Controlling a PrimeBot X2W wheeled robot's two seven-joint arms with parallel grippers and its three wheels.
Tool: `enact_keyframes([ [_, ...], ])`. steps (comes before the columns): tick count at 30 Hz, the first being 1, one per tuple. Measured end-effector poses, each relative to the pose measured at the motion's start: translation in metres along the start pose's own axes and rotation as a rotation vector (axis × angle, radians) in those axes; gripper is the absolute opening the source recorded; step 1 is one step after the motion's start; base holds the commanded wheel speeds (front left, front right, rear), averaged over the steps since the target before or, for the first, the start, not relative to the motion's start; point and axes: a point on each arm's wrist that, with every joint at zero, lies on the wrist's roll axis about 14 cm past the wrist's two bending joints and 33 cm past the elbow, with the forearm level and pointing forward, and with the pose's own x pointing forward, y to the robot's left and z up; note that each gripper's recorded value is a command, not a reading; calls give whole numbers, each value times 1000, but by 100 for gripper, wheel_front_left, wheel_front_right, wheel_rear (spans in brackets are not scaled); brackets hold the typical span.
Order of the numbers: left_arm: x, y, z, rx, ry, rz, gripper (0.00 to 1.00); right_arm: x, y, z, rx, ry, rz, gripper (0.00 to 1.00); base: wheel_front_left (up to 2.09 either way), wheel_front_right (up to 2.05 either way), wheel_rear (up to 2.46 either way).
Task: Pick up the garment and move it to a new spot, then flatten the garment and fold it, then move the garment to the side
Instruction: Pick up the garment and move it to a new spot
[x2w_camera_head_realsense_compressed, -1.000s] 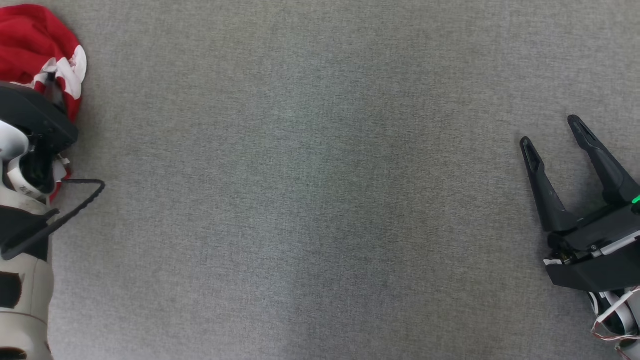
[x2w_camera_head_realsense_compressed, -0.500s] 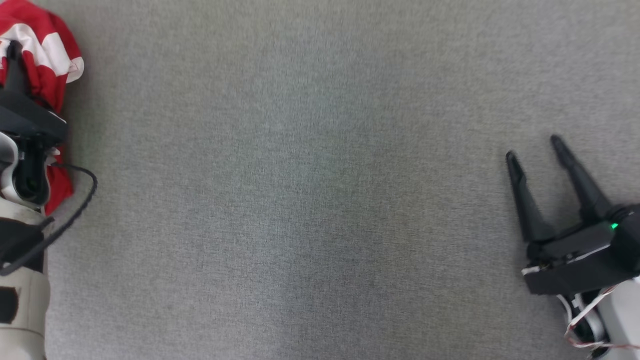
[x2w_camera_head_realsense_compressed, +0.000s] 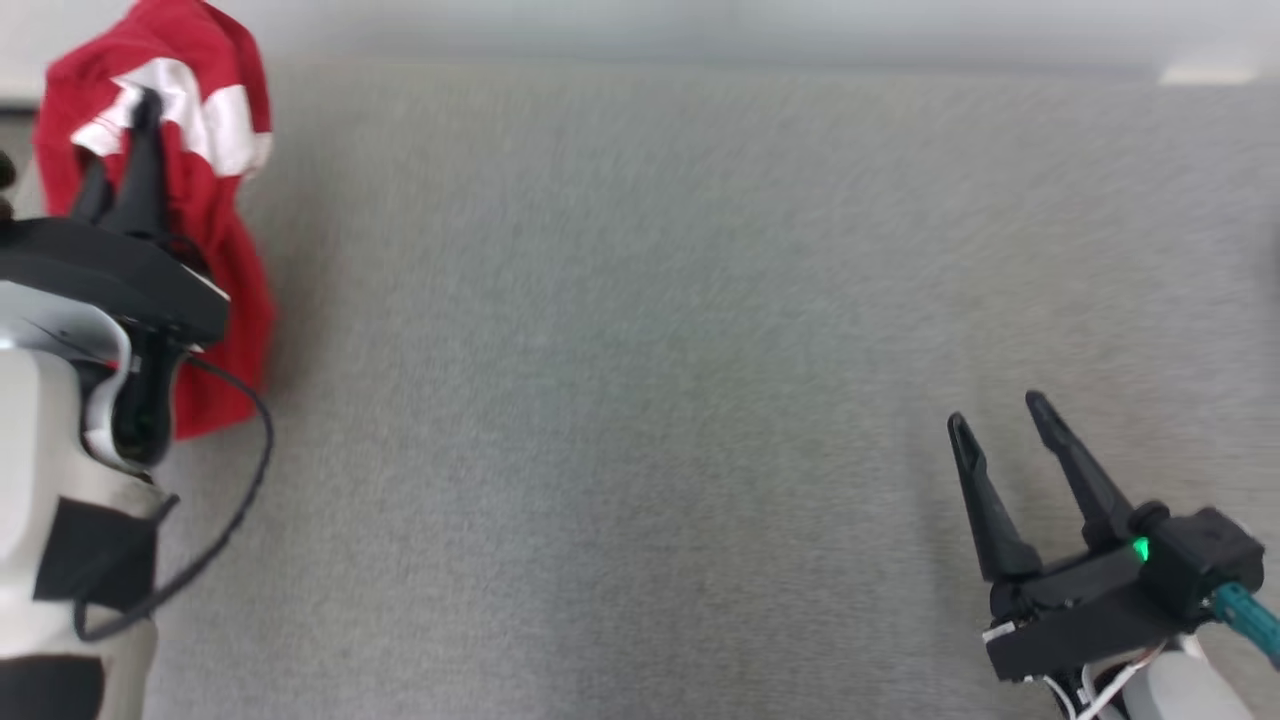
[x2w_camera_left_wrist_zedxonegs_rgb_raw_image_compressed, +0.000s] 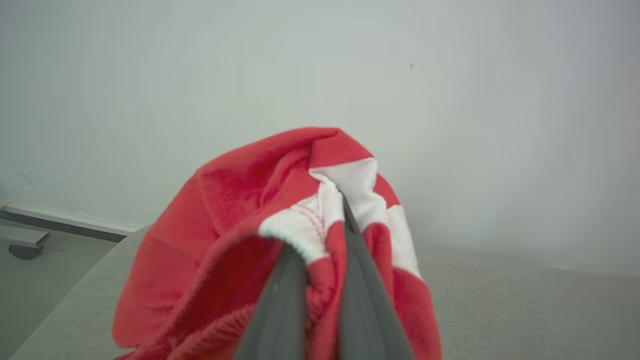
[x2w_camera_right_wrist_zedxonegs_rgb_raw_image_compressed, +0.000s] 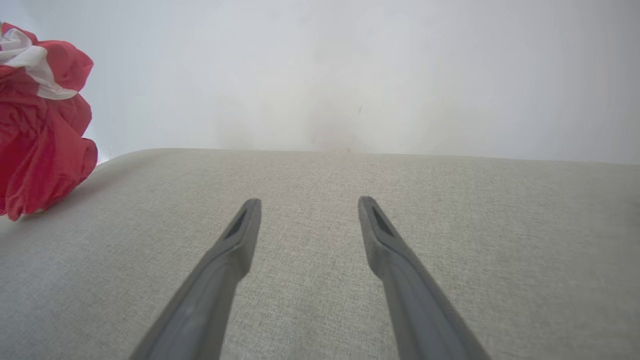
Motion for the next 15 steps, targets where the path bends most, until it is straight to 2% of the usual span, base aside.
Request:
enact_keyframes([
  [6,-14,-62,29,-27,-46,-151,0,-30,-5,24,-26,-41,-78,100,0,0,0],
  [15,-32,-171,36,-104,-44,-389,0,-78,-25,50,-69,-88,-223,100,0,0,0],
])
